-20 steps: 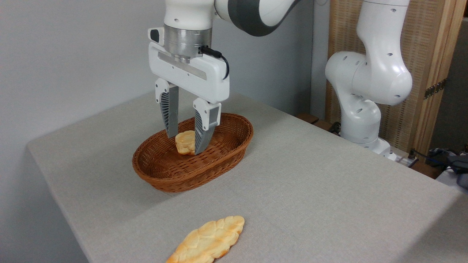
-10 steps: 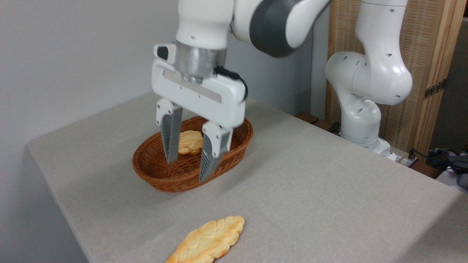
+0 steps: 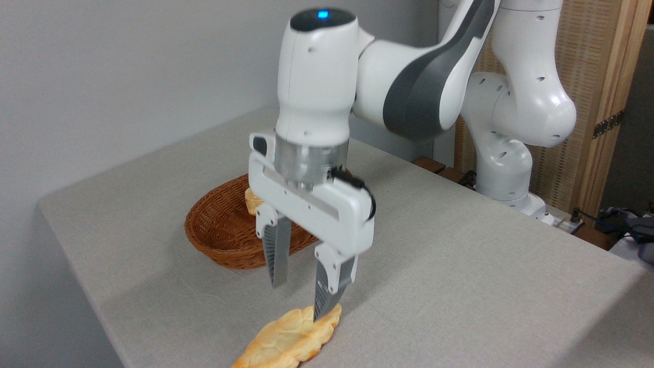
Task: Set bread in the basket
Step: 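Move the open gripper over the braided bread loaf and lower it, then close the gripper on the braided bread loaf and lift it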
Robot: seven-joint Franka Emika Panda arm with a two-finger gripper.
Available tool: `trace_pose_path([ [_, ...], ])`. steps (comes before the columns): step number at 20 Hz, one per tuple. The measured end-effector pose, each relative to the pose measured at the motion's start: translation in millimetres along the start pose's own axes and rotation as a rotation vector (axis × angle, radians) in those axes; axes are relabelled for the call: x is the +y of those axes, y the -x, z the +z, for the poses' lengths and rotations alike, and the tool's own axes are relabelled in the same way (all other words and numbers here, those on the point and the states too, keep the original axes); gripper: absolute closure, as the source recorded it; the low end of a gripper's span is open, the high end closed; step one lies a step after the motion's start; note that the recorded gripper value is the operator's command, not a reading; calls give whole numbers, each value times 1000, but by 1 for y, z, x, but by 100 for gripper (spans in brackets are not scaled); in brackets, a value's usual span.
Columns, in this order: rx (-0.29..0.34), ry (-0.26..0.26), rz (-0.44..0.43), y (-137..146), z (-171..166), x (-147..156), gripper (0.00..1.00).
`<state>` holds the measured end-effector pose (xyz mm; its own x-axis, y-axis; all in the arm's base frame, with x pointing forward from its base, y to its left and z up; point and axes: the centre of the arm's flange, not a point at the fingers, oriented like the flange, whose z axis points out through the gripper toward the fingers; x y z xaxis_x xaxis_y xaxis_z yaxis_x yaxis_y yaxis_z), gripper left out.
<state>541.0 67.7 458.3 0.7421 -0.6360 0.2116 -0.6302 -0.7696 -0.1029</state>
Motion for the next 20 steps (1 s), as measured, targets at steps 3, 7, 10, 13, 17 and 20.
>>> trace_pose_path([
  [3, -24, 15, 41, 1, 19, -1, 0],
  [7, -33, 14, 63, 3, 31, -6, 0],
  [10, -41, 15, 81, 7, 37, -10, 0],
  [13, -45, 18, 82, 8, 41, -10, 0],
  [17, -49, 21, 83, 8, 43, -10, 0],
  [20, -53, 24, 84, 7, 47, -10, 24],
])
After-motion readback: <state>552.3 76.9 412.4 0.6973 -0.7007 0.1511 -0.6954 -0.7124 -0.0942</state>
